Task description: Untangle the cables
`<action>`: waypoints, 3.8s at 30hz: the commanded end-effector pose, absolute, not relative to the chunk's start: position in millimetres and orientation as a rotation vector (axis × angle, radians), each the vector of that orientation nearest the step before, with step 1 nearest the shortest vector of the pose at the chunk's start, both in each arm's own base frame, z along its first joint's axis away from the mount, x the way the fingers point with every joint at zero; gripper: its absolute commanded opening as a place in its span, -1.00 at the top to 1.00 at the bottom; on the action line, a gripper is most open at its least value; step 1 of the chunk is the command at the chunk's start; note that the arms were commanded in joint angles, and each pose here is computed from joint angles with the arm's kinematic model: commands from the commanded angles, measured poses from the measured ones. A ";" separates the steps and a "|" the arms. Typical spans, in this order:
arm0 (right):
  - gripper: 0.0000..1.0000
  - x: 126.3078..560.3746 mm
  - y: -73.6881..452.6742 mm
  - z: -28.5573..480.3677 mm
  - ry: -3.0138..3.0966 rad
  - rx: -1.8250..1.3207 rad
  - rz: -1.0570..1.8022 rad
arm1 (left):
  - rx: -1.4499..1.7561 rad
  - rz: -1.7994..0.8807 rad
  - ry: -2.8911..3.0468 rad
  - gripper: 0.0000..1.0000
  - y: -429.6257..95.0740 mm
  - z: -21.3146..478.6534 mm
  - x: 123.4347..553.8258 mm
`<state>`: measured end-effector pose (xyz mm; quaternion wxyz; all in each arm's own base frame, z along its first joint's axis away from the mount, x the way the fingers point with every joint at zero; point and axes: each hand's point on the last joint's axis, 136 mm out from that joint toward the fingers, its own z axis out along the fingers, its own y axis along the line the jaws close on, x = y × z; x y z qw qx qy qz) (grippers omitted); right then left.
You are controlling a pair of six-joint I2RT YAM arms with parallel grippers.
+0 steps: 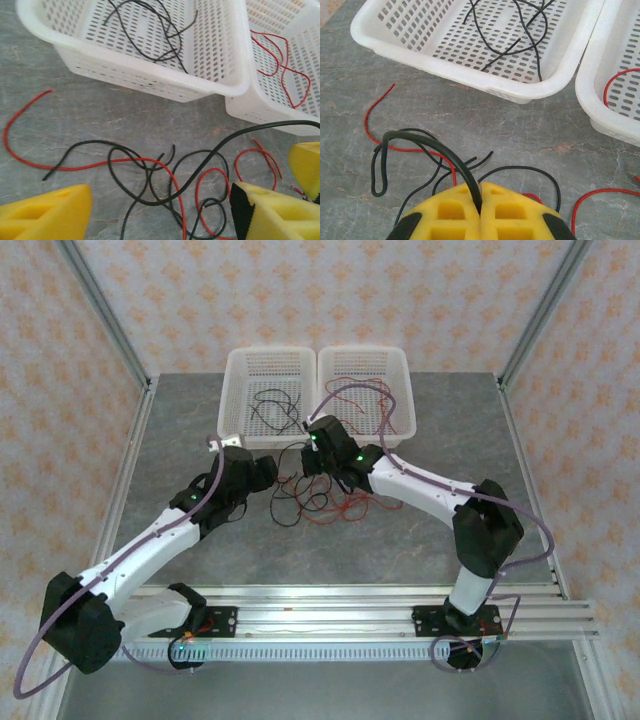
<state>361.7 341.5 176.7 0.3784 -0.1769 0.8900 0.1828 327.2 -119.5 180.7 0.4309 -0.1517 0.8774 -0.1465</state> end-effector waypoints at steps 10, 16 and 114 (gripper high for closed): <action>1.00 349.2 328.8 262.5 2.170 -0.302 0.662 | -0.243 -0.412 2.188 -0.47 -155.4 150.4 361.9; 1.00 337.5 320.9 301.7 2.107 -0.267 0.763 | -0.224 -0.425 2.208 -0.45 -169.8 129.2 376.1; 0.99 583.3 390.4 201.1 1.973 -0.109 0.252 | -0.486 -0.604 1.920 -0.33 -101.8 206.4 268.0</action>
